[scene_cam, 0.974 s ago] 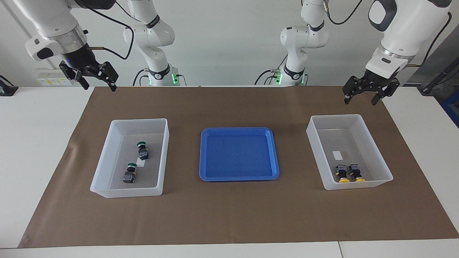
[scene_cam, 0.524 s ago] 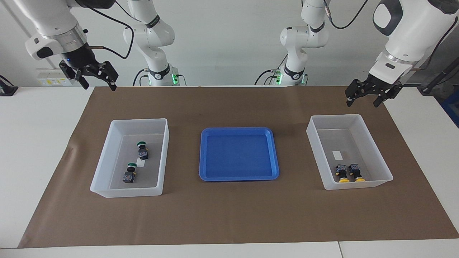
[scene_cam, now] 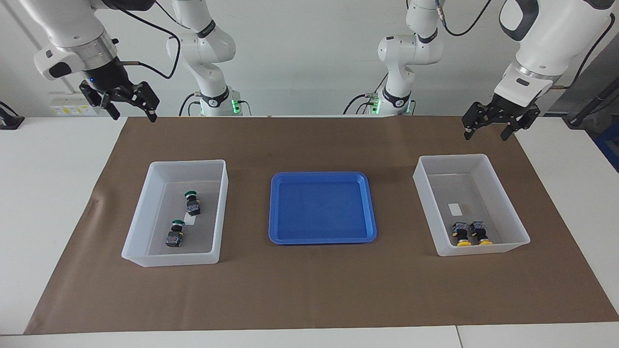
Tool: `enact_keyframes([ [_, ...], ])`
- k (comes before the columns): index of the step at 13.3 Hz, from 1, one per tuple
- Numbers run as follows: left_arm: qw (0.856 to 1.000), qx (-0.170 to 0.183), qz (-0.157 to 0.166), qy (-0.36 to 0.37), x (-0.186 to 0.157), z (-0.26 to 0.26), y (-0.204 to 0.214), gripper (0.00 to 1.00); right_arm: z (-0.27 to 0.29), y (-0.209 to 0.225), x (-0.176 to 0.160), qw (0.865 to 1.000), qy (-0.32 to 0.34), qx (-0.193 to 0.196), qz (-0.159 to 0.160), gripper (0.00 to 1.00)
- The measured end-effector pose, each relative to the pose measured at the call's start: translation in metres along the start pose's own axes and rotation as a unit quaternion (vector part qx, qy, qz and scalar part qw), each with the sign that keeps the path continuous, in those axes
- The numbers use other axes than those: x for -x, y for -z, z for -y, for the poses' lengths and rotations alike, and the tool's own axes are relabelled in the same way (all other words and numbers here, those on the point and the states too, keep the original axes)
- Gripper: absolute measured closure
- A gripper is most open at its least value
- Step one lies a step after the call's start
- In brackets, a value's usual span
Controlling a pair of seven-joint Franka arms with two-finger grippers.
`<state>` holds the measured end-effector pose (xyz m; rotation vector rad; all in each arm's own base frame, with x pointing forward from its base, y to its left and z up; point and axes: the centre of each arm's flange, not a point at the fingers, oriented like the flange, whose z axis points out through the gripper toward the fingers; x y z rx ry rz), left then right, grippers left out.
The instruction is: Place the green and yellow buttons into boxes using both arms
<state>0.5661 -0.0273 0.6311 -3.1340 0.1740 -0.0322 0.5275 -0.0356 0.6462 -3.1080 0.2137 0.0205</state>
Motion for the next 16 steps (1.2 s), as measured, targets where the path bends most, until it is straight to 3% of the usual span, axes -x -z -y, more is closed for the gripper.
enact_keyframes([
  [5,1.000,0.001,0.003,-0.002,0.007,-0.003,0.007,0.00,0.000,0.000,0.000,1.000,0.000,0.000,0.000,0.00],
  [10,0.999,0.003,0.032,-0.009,0.013,-0.010,0.003,0.00,0.000,0.000,0.000,1.000,0.000,0.000,0.000,0.00],
  [16,0.999,0.002,0.034,-0.014,0.013,-0.014,0.002,0.00,0.000,0.000,0.000,1.000,0.000,0.000,0.000,0.00],
])
